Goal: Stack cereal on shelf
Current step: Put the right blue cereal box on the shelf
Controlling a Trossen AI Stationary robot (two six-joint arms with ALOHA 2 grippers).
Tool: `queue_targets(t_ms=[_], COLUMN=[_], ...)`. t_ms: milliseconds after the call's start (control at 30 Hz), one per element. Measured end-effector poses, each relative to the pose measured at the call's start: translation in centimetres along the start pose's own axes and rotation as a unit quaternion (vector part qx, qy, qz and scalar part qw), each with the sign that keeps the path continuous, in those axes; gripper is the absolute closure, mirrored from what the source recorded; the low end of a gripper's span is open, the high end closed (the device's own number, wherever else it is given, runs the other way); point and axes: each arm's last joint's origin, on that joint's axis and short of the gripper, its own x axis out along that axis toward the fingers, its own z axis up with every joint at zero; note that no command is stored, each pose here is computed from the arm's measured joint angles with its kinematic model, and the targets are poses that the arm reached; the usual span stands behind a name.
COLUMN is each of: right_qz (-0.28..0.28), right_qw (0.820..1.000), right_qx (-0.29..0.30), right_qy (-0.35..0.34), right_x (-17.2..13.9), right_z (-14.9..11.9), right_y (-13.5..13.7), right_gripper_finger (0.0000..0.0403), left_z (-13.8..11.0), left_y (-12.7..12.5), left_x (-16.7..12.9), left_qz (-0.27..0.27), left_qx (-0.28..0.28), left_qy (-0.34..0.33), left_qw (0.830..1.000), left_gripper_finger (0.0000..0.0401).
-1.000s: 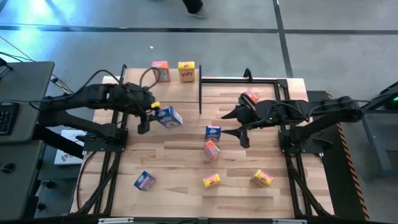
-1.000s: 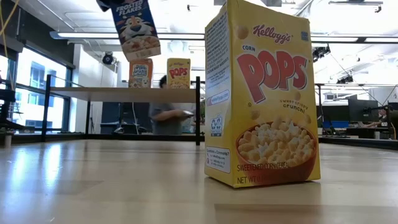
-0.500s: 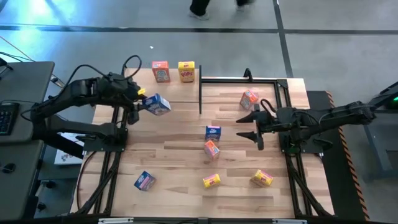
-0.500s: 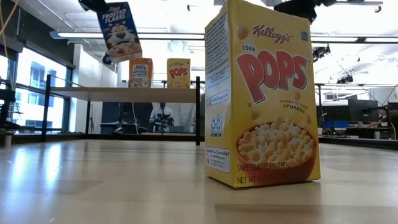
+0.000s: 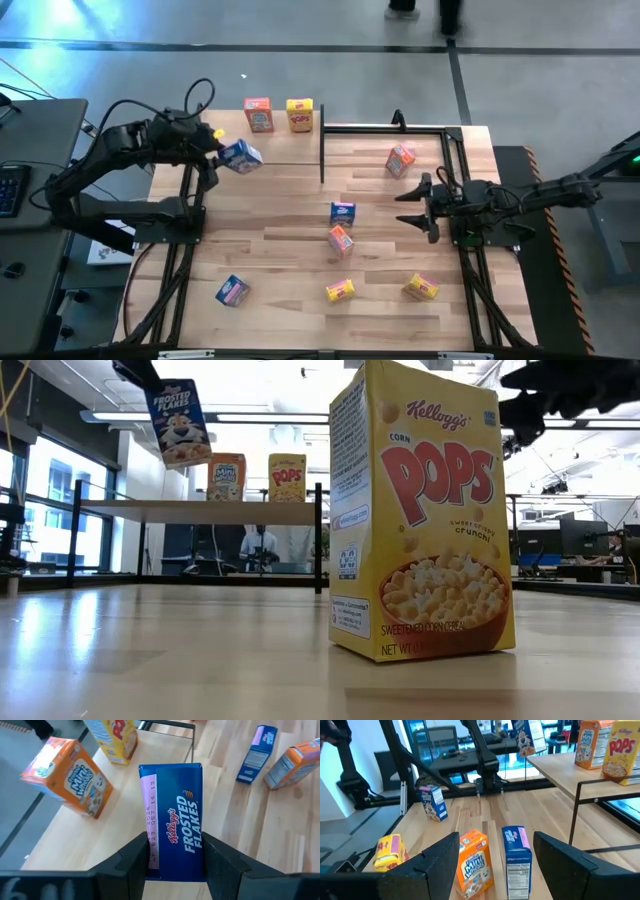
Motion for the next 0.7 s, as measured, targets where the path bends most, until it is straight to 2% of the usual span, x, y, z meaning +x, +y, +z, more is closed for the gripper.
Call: queue_targets(t_ms=[433,700], right_qz=[-0.002,-0.001], right_qw=[0.998,0.998], right_qx=[0.034,0.035], right_qy=[-0.043,-0.056], right_x=[-1.2,-1.2], right_z=[-4.9,-6.6], right_y=[-0.9,-1.1], right_gripper_finger=[0.0155,0.0155], left_z=[-0.2,-0.5], left_y=[1.0,2.2], left_x=[0.0,0.0], left_qz=[0.027,0.078], left_qx=[0.024,0.044], left_qy=[0.009,0.028], left_qw=[0.999,0.996], left_gripper_finger=[0.0247,0.0247])
